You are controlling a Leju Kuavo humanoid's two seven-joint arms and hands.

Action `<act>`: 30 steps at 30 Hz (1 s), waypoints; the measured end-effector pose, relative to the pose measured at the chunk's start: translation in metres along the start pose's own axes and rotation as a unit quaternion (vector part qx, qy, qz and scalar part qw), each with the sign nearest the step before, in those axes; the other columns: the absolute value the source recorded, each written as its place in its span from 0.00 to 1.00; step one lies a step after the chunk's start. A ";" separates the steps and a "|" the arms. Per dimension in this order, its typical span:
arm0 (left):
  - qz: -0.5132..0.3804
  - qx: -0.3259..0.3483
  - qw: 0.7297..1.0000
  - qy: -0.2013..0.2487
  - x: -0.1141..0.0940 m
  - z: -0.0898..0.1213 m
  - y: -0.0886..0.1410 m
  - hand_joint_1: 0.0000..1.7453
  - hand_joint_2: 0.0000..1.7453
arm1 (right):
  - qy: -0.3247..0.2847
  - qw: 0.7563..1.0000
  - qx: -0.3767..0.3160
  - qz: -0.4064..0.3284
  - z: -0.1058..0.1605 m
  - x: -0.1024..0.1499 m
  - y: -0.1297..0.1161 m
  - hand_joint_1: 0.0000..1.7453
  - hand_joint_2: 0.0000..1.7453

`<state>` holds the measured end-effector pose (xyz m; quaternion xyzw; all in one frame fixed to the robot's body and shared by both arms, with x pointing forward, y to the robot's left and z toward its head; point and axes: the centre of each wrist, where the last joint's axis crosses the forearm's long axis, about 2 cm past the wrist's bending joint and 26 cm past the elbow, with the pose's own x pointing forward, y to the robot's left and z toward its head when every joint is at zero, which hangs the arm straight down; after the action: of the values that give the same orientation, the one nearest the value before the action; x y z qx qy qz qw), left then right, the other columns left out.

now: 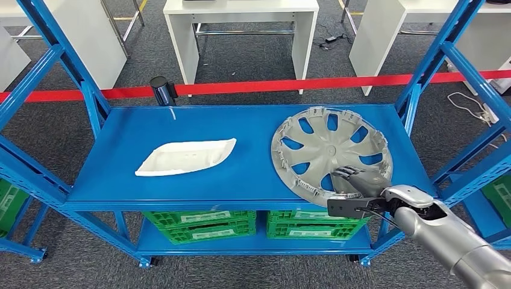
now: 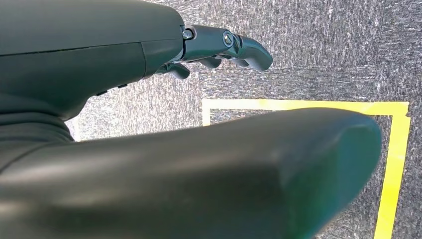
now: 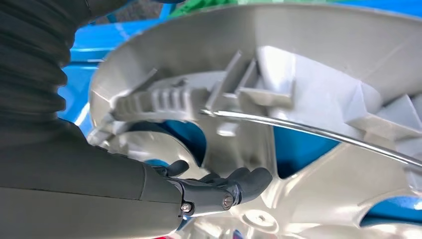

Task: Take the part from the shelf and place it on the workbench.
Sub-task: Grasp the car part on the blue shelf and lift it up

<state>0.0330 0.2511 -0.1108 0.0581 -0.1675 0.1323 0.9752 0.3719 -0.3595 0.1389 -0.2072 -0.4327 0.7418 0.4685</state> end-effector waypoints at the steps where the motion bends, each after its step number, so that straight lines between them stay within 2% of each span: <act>1: 0.000 0.000 1.000 0.000 0.000 0.000 0.000 0.00 0.00 | 0.002 1.000 -0.003 0.003 -0.002 0.001 0.001 0.00 1.00; 16: -0.001 0.001 1.000 -0.001 0.000 0.000 0.000 0.00 0.00 | 0.032 0.998 -0.034 0.051 -0.018 0.009 0.009 0.01 1.00; 17: -0.001 0.001 1.000 -0.002 0.000 0.000 0.000 0.00 0.00 | 0.034 0.997 -0.035 0.054 -0.018 0.010 0.010 0.17 1.00; 20: -0.001 0.001 1.000 -0.002 -0.001 0.000 0.000 0.00 0.00 | 0.043 0.996 -0.040 0.071 -0.018 0.011 0.013 0.91 1.00; 21: -0.002 0.002 1.000 -0.002 -0.001 0.000 0.000 0.00 0.00 | 0.047 0.995 -0.042 0.078 -0.019 0.012 0.015 1.00 1.00; 30: -0.003 0.006 1.000 -0.003 -0.001 0.000 0.000 0.00 0.00 | 0.062 0.990 -0.072 0.105 -0.016 0.024 0.026 1.00 1.00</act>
<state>0.0315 0.2512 -0.1109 0.0650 -0.1690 0.1307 0.9748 0.3588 -0.3362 0.1107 -0.3299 -0.4310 0.7396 0.3981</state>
